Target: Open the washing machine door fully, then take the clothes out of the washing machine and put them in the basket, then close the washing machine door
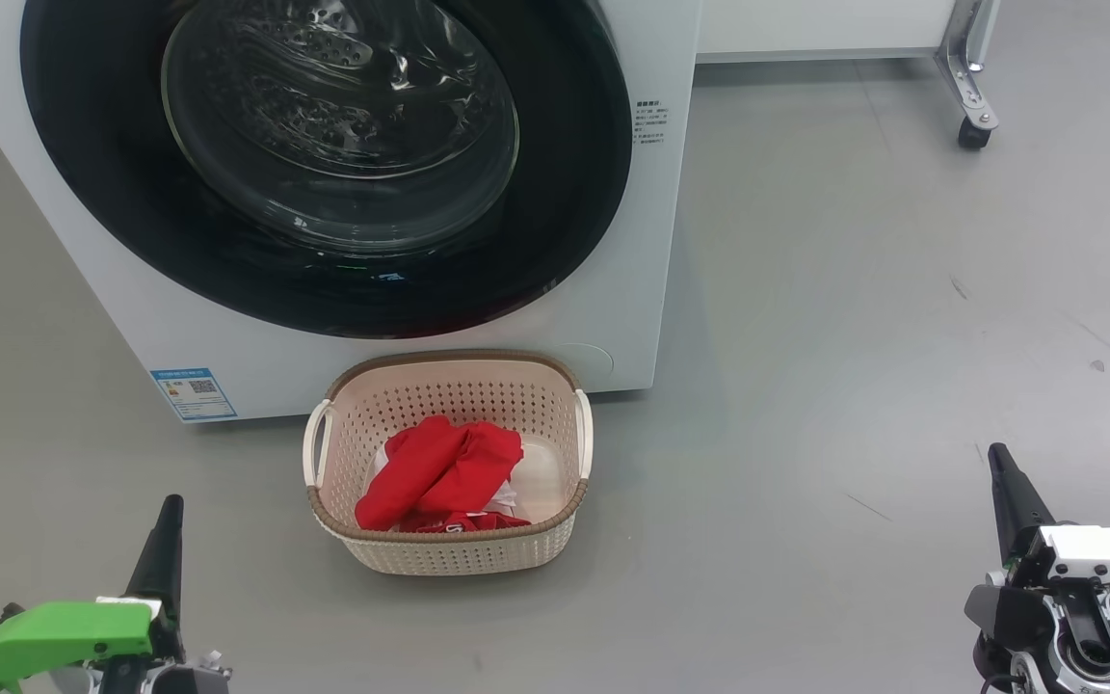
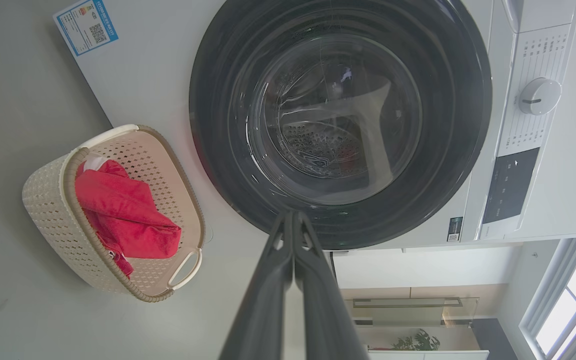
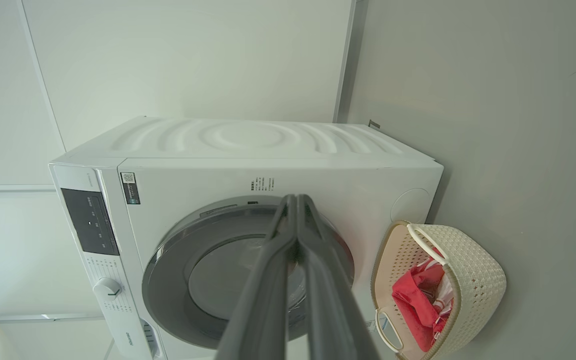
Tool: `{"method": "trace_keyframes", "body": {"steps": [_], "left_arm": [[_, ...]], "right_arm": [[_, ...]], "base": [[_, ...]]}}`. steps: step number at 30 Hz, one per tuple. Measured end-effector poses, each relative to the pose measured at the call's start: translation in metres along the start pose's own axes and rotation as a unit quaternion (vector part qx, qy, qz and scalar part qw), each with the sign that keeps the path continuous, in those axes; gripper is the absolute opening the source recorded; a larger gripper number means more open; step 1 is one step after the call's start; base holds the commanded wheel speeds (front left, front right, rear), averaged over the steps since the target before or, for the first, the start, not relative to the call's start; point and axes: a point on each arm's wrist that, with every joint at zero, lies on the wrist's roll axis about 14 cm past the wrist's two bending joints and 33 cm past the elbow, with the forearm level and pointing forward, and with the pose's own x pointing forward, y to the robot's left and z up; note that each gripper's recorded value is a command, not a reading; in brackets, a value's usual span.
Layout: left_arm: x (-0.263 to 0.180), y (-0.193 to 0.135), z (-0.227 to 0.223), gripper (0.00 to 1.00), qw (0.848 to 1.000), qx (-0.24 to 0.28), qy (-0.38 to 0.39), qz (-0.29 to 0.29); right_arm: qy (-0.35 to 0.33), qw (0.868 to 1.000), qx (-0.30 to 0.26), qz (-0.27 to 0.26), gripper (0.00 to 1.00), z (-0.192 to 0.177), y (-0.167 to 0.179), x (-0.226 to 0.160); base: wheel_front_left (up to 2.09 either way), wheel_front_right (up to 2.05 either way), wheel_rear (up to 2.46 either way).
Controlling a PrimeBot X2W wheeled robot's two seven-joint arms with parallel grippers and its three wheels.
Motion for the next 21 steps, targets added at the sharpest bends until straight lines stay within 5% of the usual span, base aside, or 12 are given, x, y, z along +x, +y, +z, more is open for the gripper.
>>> {"method": "trace_keyframes", "body": {"steps": [21], "left_arm": [[0.0000, -0.0001, 0.0004, 0.00, 1.000, 0.000, -0.001, 0.000]], "right_arm": [[-0.001, 1.000, 0.000, -0.001, 0.00, 0.0009, -0.0009, -0.0001]], "base": [[0.00, 0.00, 0.00]]}}
